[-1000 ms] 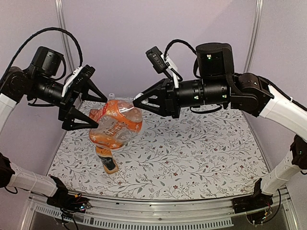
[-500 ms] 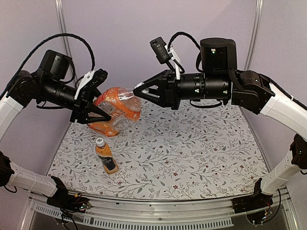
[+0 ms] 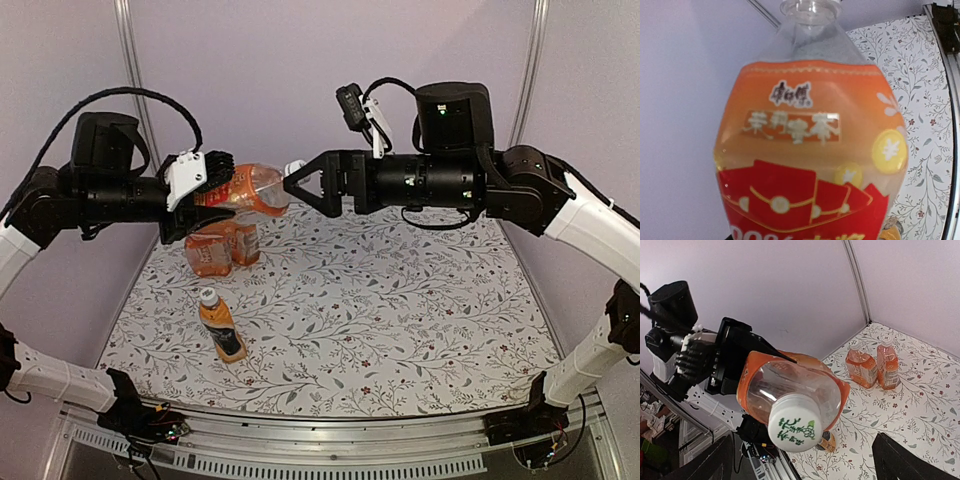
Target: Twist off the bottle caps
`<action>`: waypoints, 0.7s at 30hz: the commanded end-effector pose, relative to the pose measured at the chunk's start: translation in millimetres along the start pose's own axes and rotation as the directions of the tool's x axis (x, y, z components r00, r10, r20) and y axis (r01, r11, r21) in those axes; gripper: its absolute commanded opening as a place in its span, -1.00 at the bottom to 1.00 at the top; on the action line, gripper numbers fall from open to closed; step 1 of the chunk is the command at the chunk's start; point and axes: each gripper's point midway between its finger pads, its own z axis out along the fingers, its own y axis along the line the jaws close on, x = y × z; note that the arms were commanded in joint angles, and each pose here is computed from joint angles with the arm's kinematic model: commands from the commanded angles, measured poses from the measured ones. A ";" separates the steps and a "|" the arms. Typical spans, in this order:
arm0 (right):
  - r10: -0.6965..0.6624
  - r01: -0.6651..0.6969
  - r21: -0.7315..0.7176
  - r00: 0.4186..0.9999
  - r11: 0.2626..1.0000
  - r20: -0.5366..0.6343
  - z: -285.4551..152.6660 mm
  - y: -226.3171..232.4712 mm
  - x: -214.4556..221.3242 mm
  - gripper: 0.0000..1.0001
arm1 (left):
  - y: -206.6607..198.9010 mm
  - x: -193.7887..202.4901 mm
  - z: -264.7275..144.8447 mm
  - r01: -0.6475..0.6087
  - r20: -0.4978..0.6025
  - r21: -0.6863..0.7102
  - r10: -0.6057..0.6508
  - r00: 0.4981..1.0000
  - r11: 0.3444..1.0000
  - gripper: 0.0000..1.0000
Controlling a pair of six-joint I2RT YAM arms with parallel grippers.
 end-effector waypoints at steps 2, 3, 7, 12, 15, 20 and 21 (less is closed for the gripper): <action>0.226 -0.227 0.119 0.974 0.967 0.025 -11.2 -37.5 -6.8 0.84 | 41.7 -22.0 -16.9 -0.450 -0.108 -0.433 0.451 0.886 0.781 -0.28; 0.238 -0.238 0.108 0.971 0.965 0.019 -9.8 -36.2 -6.7 0.80 | 38.6 -23.2 -16.6 -0.497 -0.122 -0.461 0.502 0.856 0.735 -0.28; 0.255 -0.255 0.037 0.967 0.966 -0.018 -1.1 -23.1 -3.9 0.58 | 28.2 -20.0 -10.1 -0.586 -0.184 -0.480 0.578 0.795 0.653 -0.28; 0.277 -0.277 -0.004 0.959 0.961 -0.057 6.3 -17.1 5.8 0.43 | 29.5 -18.8 -7.3 -0.571 -0.204 -0.484 0.548 0.811 0.664 -0.28; 0.300 -0.301 -0.008 0.952 0.953 -0.062 7.3 -18.8 13.8 0.42 | 31.5 -17.5 -6.3 -0.556 -0.209 -0.488 0.528 0.823 0.673 -0.28; 0.312 -0.313 -0.026 0.949 0.949 -0.040 5.4 -18.8 14.8 -0.11 | 27.4 -15.2 -3.6 -0.562 -0.205 -0.476 0.536 0.819 0.677 -0.30; 0.312 -0.314 -0.037 0.949 0.949 -0.043 5.7 -16.6 14.0 -0.20 | 27.1 -15.1 -3.4 -0.562 -0.204 -0.475 0.537 0.819 0.677 -0.32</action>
